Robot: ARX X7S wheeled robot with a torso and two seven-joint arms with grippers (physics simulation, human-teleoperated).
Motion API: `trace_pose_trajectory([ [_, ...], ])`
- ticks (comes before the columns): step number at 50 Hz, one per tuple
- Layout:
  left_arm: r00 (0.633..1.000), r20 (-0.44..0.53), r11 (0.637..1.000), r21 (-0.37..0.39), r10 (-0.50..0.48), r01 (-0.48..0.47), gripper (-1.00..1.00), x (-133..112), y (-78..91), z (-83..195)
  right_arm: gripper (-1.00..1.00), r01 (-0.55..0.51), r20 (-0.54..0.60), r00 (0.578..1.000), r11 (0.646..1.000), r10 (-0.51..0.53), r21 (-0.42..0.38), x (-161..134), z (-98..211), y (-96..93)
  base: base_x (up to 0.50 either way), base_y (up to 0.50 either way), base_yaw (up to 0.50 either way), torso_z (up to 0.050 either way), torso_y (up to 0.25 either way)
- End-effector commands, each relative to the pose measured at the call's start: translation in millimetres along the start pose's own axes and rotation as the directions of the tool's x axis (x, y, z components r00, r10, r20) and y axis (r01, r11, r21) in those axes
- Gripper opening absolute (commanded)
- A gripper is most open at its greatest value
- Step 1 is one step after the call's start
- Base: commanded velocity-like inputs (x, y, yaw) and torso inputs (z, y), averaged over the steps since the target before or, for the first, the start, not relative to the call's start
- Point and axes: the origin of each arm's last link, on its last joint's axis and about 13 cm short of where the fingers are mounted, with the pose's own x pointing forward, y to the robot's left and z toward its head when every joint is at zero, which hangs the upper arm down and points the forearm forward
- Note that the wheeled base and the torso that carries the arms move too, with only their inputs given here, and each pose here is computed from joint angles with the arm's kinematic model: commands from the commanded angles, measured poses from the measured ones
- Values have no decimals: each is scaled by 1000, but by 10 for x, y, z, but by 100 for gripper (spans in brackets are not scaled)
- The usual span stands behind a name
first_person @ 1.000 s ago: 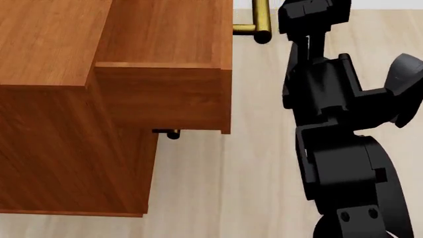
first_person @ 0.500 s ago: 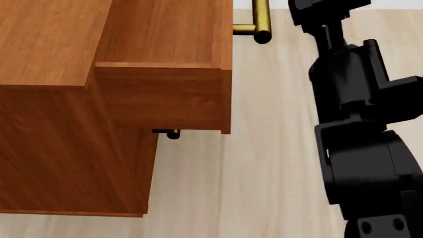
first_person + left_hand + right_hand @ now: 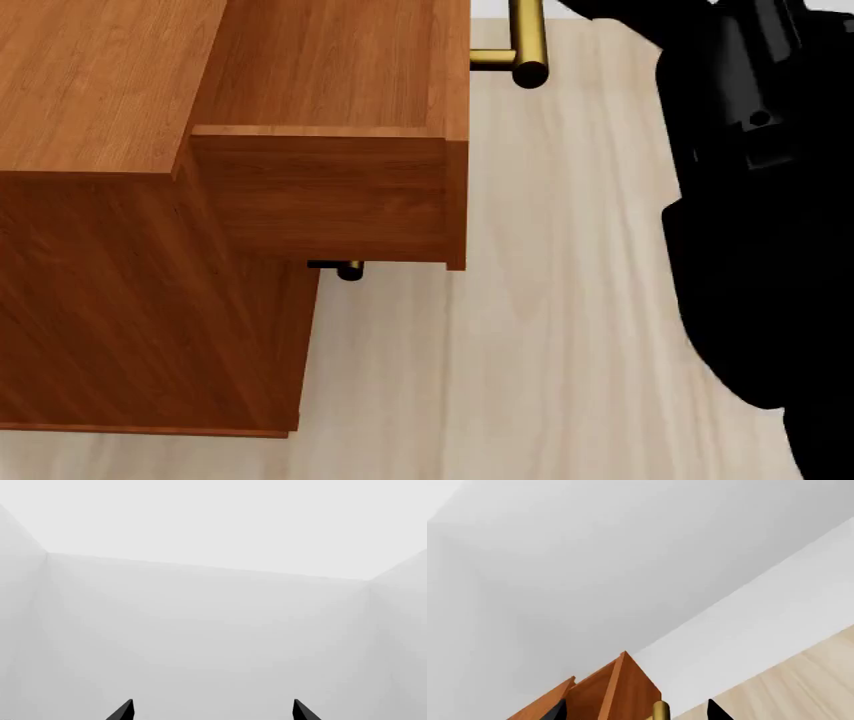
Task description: Close the bottom drawer of the cabinet and open the top drawer.
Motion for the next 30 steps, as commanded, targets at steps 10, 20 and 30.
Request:
trace_pose_trajectory([
  [10,1000,-6,1000,-8,1,-1,100,-35,6,-48,100,-69,-115,993,916,25,-395,216,385,270,0,0,0,0,0],
  [20,1000,-9,1000,-13,4,-4,100,-66,22,-72,100,-111,-180,983,852,20,-512,367,592,438,0,0,0,0,0],
  [30,1000,-10,1000,-16,9,-9,100,-71,29,-79,100,-142,-242,970,779,-12,-610,499,706,531,0,0,0,0,0],
])
